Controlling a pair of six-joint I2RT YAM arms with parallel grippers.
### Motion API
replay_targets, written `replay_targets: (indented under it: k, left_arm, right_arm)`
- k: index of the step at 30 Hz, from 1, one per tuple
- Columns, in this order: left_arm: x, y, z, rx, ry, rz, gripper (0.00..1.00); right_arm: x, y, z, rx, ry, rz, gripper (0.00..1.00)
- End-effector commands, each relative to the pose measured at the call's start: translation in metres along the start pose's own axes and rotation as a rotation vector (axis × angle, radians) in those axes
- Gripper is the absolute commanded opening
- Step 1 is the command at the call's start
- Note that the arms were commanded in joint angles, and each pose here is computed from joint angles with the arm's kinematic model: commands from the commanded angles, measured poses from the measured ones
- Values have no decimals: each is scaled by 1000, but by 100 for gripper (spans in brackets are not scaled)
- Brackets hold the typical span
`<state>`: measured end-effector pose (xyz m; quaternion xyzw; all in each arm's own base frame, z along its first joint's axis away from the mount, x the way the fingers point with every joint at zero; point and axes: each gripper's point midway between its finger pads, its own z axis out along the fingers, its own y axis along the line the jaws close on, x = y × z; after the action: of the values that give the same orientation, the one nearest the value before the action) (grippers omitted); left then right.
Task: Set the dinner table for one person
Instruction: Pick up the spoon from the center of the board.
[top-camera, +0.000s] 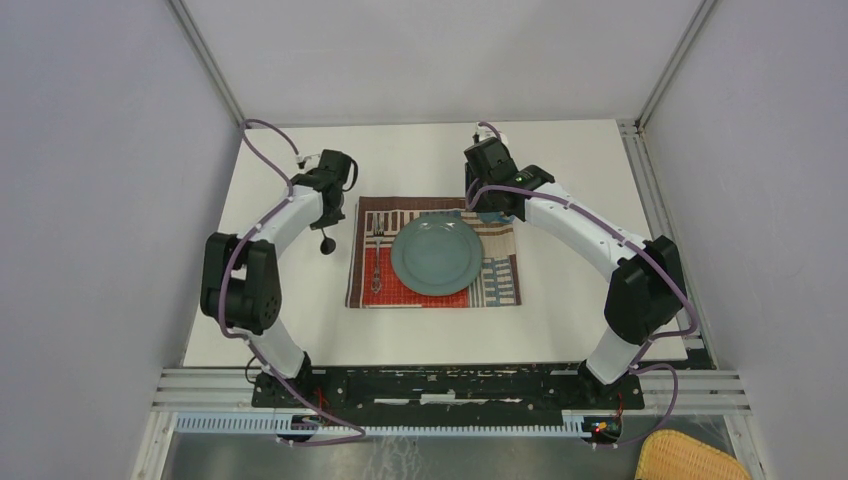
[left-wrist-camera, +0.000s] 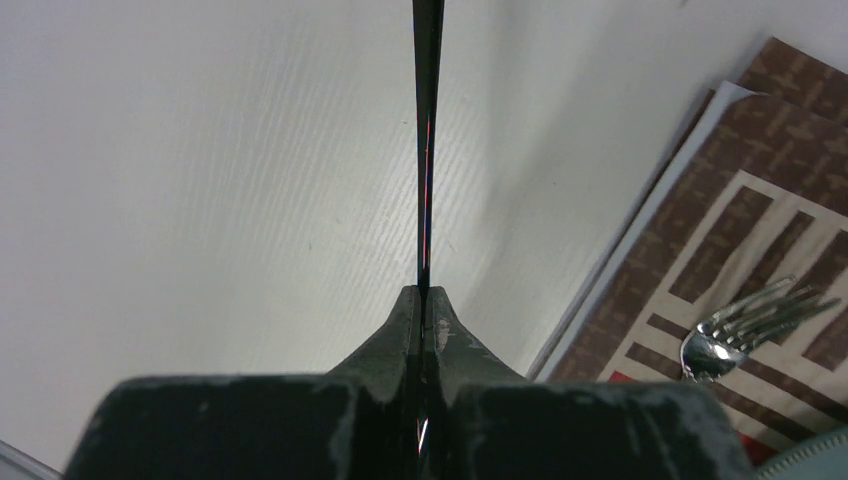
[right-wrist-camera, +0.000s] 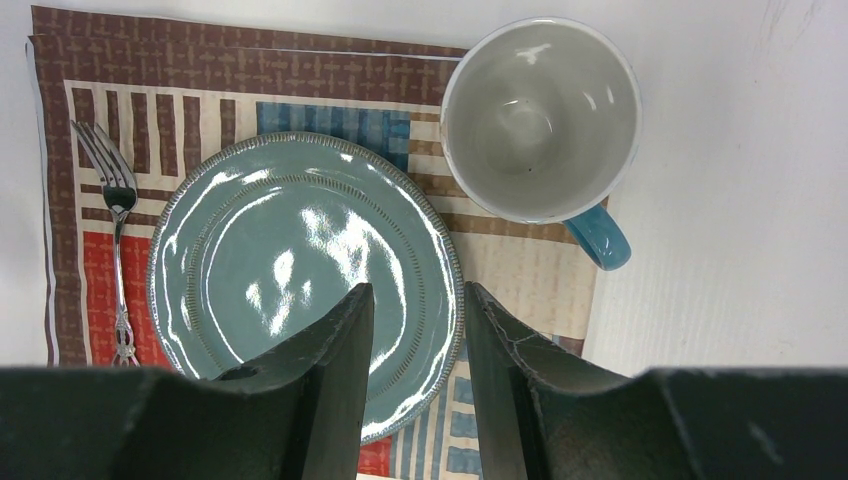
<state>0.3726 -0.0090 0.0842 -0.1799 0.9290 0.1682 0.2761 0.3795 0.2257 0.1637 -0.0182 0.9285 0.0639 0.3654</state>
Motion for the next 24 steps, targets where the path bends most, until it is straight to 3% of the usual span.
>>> replay_targets:
  k: [1, 24]
  left_arm:
    - [-15, -2, -34, 49, -86, 46, 2]
    - [62, -50, -125, 269, -85, 233, 2]
  right_arm:
    - [-25, 3, -10, -13, -70, 20, 44]
    - [-53, -41, -40, 88, -156, 51, 45]
